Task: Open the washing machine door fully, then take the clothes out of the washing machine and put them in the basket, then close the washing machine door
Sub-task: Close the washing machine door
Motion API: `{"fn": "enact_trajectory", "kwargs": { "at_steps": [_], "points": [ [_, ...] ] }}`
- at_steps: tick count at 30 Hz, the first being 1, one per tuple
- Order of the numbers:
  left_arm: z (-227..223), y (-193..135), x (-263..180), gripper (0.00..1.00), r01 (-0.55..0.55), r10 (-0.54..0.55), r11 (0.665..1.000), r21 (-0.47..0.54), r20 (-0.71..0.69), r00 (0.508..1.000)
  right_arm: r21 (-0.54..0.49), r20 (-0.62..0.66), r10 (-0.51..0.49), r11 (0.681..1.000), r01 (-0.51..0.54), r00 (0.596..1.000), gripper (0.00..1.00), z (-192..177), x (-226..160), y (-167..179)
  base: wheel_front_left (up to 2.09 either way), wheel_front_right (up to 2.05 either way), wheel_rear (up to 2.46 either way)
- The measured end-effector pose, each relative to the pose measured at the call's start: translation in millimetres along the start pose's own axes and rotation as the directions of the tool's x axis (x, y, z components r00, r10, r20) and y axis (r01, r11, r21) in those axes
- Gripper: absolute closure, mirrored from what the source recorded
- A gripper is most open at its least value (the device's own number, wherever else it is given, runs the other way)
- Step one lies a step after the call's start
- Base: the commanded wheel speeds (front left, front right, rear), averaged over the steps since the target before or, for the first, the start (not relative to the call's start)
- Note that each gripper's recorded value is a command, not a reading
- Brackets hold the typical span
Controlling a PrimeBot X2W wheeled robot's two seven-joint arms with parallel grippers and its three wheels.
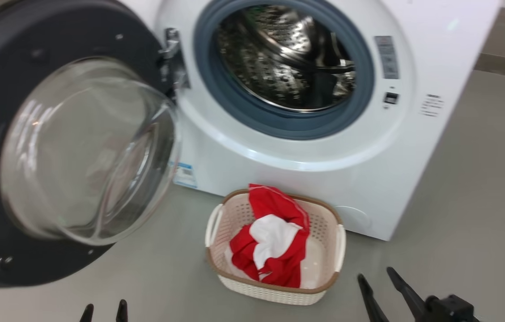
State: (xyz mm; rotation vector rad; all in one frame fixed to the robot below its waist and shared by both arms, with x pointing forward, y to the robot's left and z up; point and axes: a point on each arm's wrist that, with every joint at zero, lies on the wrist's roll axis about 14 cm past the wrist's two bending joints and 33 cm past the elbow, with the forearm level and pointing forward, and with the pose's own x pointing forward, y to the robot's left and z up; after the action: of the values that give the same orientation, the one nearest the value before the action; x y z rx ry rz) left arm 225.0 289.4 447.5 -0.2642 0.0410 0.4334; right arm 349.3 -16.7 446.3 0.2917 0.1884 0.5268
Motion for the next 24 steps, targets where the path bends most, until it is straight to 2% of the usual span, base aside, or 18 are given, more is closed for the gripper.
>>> {"fn": "enact_trajectory", "kwargs": {
  "at_steps": [8,18,19,20,22,23,24],
  "points": [
    [6,31,-20,0.00,-0.139,0.140,0.989,-0.047,0.022,0.990,-0.021,-0.029,0.171,0.985,-0.172,0.985,0.00,-3,33,46,0.00,0.00,0.00],
    [9,40,-27,0.00,-0.186,0.188,0.981,-0.054,0.028,0.982,-0.015,-0.062,0.215,0.976,-0.216,0.975,0.00,-12,40,56,0.00,0.00,0.00],
    [10,40,-26,0.06,-0.185,0.187,0.981,-0.062,0.032,0.982,-0.016,-0.061,0.215,0.976,-0.216,0.975,0.00,-12,40,56,0.00,0.00,0.00],
    [12,40,-26,0.38,-0.184,0.187,0.980,-0.076,0.039,0.981,-0.017,-0.059,0.214,0.976,-0.215,0.975,0.00,-11,40,56,0.00,0.00,0.00],
    [19,39,-25,0.76,-0.171,0.177,0.981,-0.095,0.063,0.982,-0.018,-0.056,0.211,0.977,-0.212,0.976,0.00,-10,39,55,0.00,0.00,0.00],
    [25,39,-24,1.00,-0.163,0.172,0.982,-0.098,0.083,0.982,-0.018,-0.054,0.208,0.978,-0.209,0.977,0.00,-9,39,55,0.00,0.00,0.00],
    [33,42,-23,1.00,-0.168,0.178,0.981,-0.101,0.107,0.978,-0.017,-0.051,0.203,0.979,-0.204,0.978,0.00,-9,39,54,0.00,0.00,0.00]
  ]
}}
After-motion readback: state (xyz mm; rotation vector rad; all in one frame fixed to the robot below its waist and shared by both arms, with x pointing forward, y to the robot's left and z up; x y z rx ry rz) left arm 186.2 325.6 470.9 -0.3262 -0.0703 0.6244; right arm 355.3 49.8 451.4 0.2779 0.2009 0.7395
